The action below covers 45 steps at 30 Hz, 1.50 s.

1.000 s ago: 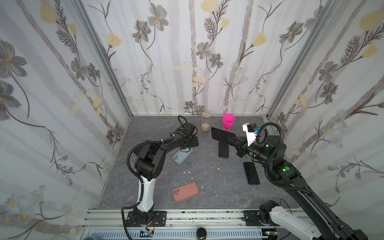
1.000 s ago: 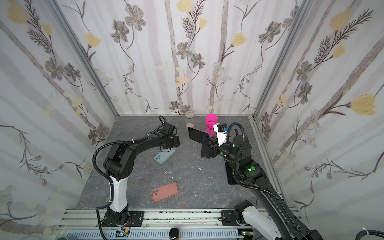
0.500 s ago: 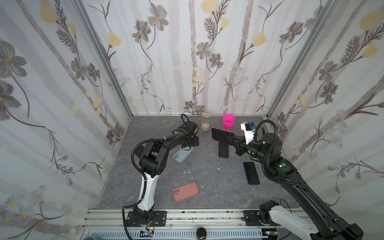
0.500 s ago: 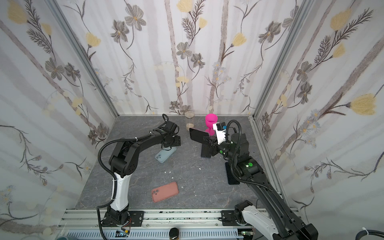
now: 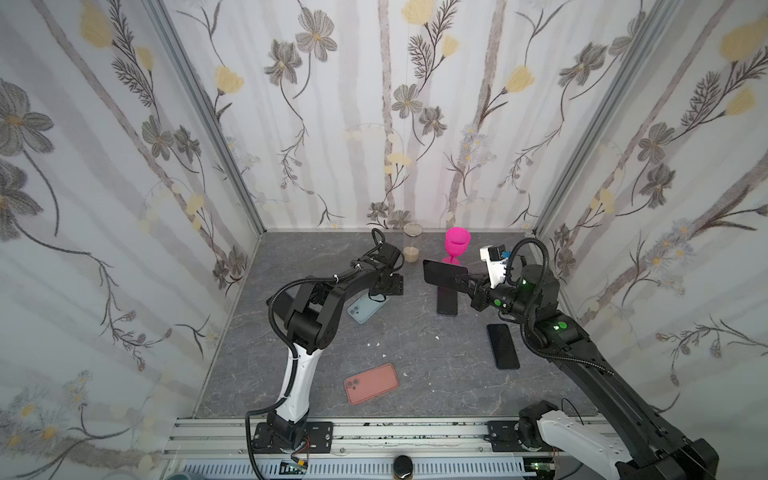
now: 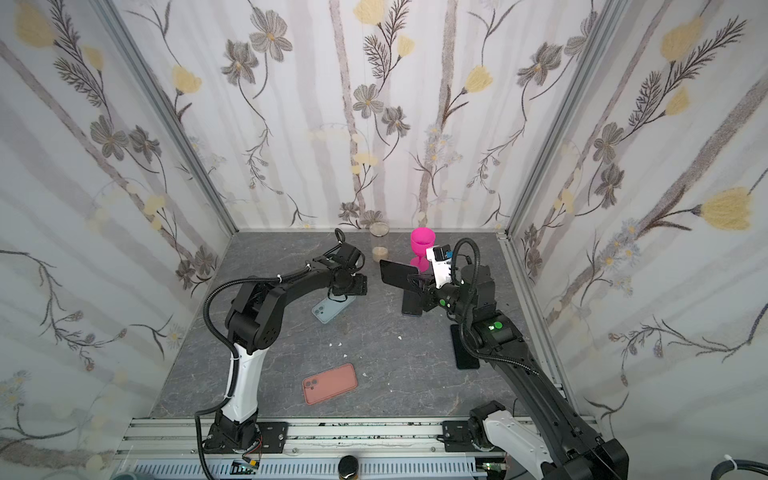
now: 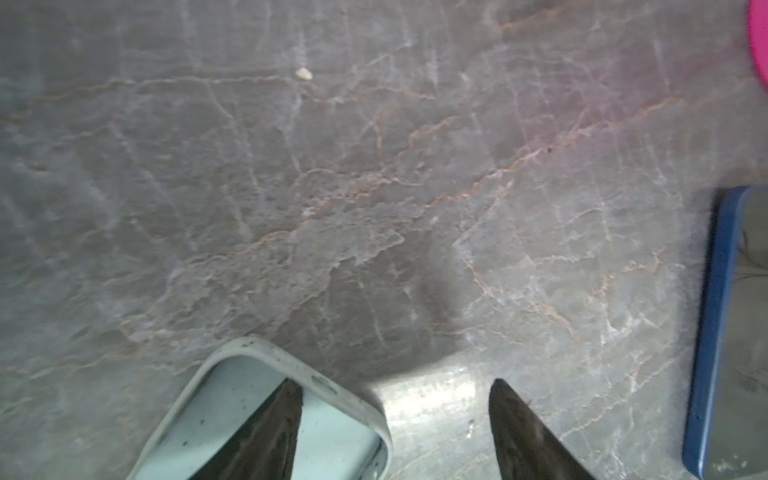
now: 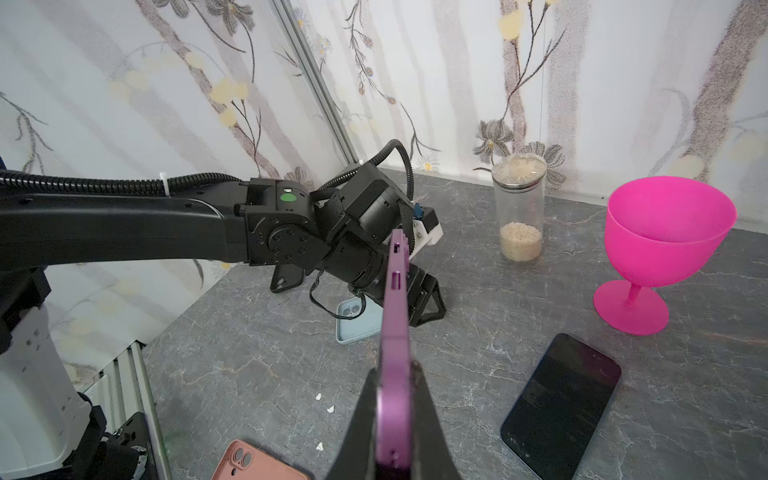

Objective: Put the phone into the phone case

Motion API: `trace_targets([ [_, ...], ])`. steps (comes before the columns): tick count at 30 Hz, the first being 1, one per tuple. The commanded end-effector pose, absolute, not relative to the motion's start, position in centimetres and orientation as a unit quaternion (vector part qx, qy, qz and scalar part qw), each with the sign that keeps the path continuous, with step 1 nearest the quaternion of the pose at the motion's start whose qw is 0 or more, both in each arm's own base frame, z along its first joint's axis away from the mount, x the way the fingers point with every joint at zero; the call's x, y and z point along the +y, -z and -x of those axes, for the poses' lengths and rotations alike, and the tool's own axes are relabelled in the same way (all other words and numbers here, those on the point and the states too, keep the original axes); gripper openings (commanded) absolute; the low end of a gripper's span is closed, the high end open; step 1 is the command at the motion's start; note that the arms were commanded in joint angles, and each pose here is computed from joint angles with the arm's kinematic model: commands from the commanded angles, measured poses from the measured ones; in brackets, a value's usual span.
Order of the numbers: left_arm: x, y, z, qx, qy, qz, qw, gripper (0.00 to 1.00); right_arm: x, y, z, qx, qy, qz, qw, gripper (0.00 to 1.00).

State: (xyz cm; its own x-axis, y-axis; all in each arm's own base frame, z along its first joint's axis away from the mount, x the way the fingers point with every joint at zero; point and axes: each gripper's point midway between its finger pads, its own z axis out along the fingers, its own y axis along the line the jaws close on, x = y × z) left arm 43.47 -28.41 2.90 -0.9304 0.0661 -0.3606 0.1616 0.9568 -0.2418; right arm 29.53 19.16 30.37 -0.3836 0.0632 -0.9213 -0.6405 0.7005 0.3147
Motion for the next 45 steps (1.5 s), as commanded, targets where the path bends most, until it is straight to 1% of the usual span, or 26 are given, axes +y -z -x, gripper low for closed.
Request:
trace_targets([
  [1,-29.8,-2.1,-41.4,0.974,0.141,-0.099,0.147,0.73,19.5,-32.2,-29.5,0.733,-0.351,0.2,0.547,0.0],
  [10,-33.8,-2.1,-36.5,0.962,0.177,-0.179,0.108,0.73,19.5,-31.8,-29.6,0.737,-0.351,0.198,0.542,0.0],
  [16,-36.0,-2.7,-33.4,0.951,0.207,-0.212,0.09,0.72,19.6,-31.6,-29.6,0.74,-0.354,0.195,0.538,0.0],
  [22,-36.8,-2.2,-31.4,0.948,0.215,-0.221,0.075,0.72,19.4,-31.0,-29.3,0.748,-0.357,0.188,0.528,0.0],
  [26,-36.9,-2.3,-30.9,0.95,0.225,-0.204,0.077,0.72,19.3,-30.9,-29.1,0.752,-0.357,0.182,0.523,0.0],
  [37,-38.6,-3.9,-29.9,0.936,0.309,-0.15,0.082,0.72,18.2,-30.9,-29.5,0.768,-0.343,0.142,0.522,0.0],
  [40,-38.9,-5.2,-30.1,0.93,0.323,-0.148,0.095,0.72,17.8,-31.8,-29.7,0.765,-0.343,0.126,0.53,0.0],
  [45,-38.2,-8.0,-31.7,0.926,0.325,-0.131,0.14,0.72,16.9,-33.7,-30.0,0.756,-0.336,0.097,0.553,0.0],
])
